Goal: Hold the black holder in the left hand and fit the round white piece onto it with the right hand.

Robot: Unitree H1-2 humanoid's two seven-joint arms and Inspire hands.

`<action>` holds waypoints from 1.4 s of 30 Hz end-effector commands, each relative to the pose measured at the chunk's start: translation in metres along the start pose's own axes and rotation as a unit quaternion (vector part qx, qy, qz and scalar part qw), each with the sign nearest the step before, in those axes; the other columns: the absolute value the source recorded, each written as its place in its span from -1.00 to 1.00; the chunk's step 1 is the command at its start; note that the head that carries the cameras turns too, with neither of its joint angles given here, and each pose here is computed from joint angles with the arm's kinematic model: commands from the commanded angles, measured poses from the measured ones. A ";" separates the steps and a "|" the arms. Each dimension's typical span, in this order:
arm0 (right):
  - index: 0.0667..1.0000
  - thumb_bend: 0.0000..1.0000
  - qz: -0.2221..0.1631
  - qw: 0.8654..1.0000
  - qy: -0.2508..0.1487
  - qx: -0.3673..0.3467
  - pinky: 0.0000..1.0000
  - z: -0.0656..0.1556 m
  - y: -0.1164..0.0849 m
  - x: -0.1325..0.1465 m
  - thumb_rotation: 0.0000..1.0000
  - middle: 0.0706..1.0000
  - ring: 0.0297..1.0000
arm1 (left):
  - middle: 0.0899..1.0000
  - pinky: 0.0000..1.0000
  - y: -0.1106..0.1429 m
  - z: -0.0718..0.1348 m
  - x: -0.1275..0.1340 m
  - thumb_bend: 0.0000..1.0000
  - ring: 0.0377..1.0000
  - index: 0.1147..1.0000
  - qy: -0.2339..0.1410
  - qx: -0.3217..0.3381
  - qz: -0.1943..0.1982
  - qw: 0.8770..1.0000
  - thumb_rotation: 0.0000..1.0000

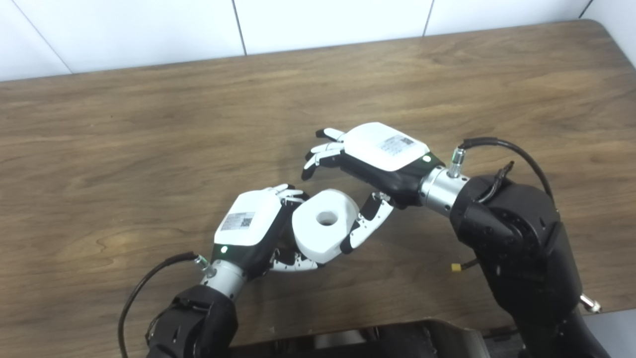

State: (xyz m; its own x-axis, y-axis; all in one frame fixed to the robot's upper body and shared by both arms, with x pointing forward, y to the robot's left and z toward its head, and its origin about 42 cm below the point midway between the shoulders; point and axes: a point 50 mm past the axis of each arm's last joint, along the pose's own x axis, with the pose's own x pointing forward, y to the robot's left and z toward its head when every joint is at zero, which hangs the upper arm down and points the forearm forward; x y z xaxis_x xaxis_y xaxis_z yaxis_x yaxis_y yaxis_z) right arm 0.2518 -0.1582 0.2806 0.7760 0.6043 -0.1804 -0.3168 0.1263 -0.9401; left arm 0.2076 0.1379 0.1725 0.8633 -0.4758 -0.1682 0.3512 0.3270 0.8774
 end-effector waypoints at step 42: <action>0.73 1.00 0.033 0.996 -0.028 -0.076 0.85 0.002 -0.077 -0.013 -0.39 0.86 1.00 | 0.59 0.74 -0.002 0.004 0.003 0.02 0.78 -0.15 -0.007 -0.007 -0.003 1.000 -0.89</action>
State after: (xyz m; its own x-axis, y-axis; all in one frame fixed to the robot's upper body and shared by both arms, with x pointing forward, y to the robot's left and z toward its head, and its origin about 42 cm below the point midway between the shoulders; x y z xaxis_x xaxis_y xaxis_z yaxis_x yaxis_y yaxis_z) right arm 0.2661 -0.1706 0.3455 0.7251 0.6635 -0.1843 -0.2321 -0.0166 -0.9726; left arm 0.2085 0.1356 0.1724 0.8634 -0.4774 -0.1632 0.3495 0.3327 0.8759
